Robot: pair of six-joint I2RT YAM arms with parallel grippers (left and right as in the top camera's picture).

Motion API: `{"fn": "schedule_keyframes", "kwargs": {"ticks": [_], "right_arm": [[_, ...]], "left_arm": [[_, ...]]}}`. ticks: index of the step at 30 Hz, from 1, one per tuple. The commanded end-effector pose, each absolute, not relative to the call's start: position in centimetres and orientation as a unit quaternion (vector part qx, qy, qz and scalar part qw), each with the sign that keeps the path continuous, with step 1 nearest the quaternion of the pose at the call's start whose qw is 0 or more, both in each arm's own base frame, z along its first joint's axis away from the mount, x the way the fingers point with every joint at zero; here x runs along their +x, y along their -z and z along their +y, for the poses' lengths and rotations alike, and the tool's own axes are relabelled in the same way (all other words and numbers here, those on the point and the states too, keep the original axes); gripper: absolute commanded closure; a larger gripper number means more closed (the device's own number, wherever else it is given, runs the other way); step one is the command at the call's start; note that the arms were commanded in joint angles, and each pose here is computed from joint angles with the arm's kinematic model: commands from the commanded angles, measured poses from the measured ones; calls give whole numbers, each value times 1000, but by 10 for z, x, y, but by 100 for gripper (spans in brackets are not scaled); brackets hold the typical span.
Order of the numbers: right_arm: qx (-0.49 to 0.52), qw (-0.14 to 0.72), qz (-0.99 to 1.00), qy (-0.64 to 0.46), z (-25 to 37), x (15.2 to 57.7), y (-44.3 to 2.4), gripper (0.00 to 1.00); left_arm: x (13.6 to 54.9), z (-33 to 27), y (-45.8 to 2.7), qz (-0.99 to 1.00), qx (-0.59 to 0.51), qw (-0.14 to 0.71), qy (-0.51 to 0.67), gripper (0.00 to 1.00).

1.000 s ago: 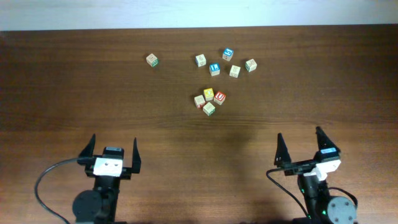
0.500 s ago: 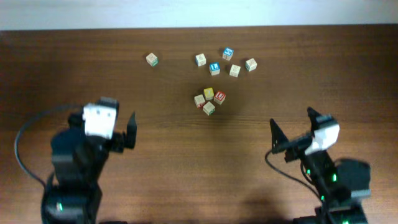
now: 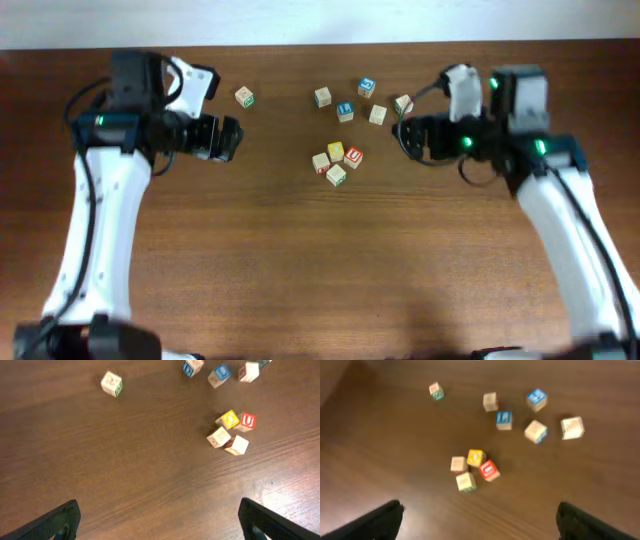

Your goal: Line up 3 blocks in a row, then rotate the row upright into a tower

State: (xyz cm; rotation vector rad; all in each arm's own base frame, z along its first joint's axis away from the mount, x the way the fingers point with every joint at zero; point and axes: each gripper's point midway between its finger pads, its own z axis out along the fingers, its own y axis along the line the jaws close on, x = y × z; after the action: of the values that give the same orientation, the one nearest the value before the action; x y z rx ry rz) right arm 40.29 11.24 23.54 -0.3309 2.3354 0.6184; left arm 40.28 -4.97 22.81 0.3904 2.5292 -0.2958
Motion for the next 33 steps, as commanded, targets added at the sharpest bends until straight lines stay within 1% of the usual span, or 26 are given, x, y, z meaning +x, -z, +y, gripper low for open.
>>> {"fn": "schedule_keyframes", "kwargs": {"ticks": [1,3,7,8,9,10,11,12,16,20,26,28,31,33], "right_arm": [[-140,293,898,-298,131,423,-221,2],[-148,274,888,-339,144,436,-203,2],[-126,248,880,-385,157,456,-169,1],[-110,240,884,-385,158,461,-159,9],[-74,225,896,-376,157,466,-146,13],[-44,213,907,-361,155,469,-135,15],[7,199,924,-327,151,474,-118,16],[60,191,938,-282,145,477,-103,19],[155,208,953,-154,147,475,-83,26],[179,232,950,-107,158,472,-82,28],[196,250,944,-93,170,474,-78,38],[199,239,947,-86,170,474,-62,38],[199,217,950,-106,181,474,-41,38],[198,214,950,-109,183,476,-34,38]], "left_arm": [[416,-52,-211,948,144,254,126,1],[419,-53,-201,951,143,242,128,1],[418,-53,-194,954,141,230,130,1],[418,-53,-194,954,141,230,129,1],[418,-53,-194,954,141,230,129,1],[418,-53,-194,954,141,230,129,1],[418,-53,-194,954,141,230,129,1],[418,-53,-194,954,141,230,129,1],[418,-53,-194,954,141,230,129,1],[418,-53,-194,954,141,230,129,1],[418,-53,-194,954,141,230,129,1],[418,-53,-194,954,141,230,129,1],[418,-53,-194,954,141,230,129,1],[418,-53,-194,954,141,230,129,1]]}}
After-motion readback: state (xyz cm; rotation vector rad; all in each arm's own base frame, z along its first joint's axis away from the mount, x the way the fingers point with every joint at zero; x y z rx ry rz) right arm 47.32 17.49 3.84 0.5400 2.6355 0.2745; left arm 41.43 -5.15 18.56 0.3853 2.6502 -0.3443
